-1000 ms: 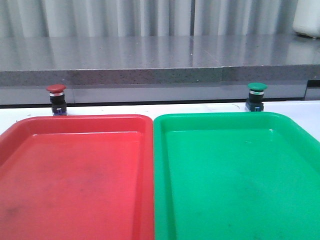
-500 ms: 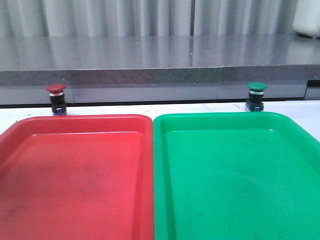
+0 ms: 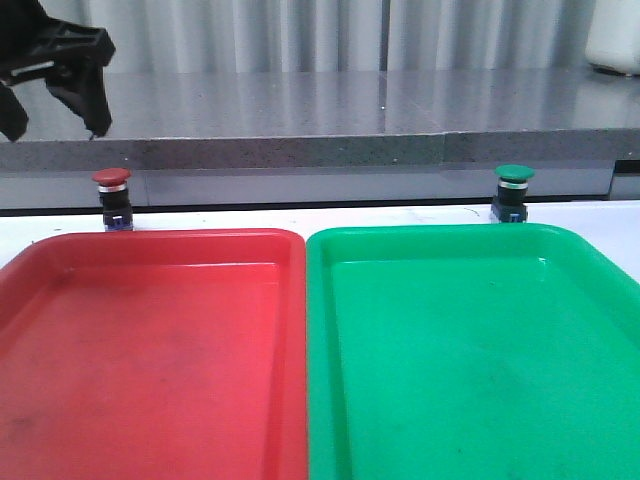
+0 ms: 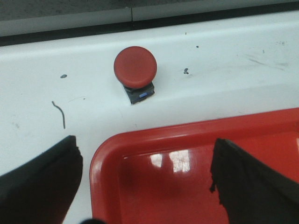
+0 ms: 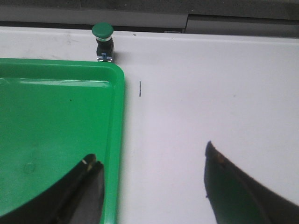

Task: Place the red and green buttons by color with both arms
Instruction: 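Lower the left gripper over the red push button and close on it, then lift the red push button with the left gripper toward the red tray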

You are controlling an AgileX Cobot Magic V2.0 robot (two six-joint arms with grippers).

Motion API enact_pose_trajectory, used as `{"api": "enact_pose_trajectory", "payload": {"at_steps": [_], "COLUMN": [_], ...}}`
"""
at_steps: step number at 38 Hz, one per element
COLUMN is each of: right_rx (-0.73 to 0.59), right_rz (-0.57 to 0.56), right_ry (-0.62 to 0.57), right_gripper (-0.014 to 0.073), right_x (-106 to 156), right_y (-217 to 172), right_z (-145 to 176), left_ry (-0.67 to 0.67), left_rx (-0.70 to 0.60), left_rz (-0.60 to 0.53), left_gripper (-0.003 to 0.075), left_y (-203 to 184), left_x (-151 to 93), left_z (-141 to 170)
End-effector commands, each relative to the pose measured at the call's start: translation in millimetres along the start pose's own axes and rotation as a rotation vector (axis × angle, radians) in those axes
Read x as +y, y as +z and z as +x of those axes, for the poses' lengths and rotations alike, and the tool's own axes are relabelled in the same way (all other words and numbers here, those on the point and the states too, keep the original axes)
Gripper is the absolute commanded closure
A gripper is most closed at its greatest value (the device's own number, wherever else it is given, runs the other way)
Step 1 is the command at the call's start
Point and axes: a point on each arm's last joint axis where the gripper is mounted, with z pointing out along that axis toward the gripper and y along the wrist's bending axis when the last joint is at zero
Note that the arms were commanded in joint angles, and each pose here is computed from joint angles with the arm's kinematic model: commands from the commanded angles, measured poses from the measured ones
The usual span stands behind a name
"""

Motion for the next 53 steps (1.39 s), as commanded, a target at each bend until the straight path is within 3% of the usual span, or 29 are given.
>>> {"api": "enact_pose_trajectory", "payload": {"at_steps": [1, 17, 37, 40, 48, 53], "right_rx": [-0.097, -0.097, -0.097, -0.097, -0.097, -0.097], "right_rz": [0.01, 0.01, 0.01, 0.01, 0.01, 0.01], "right_ry": [-0.023, -0.023, -0.023, -0.023, -0.023, -0.023], "right_gripper": [0.0109, 0.0109, 0.0109, 0.0109, 0.0109, 0.0109], "right_x": [-0.8, -0.8, -0.8, -0.8, -0.8, -0.8], "right_y": [-4.2, -4.2, -4.2, -4.2, -4.2, -4.2], "right_z": [-16.1, -16.1, -16.1, -16.1, -16.1, -16.1], "left_ry": [0.006, 0.008, 0.009, 0.009, 0.009, 0.011], "left_rx": [-0.085, -0.084, -0.113, -0.123, -0.134, -0.128], "left_rz": [0.01, 0.007, 0.007, 0.007, 0.008, 0.007], "left_gripper": [0.0169, 0.0174, 0.0176, 0.0205, 0.0388, 0.0419], "left_y": [-1.5, 58.3, 89.3, 89.2, 89.0, 89.1], "left_x": [-5.1, -5.7, -4.9, -5.0, -5.1, -4.9], "left_z": [-22.7, -42.2, -40.3, -41.2, -42.3, -41.7]}}
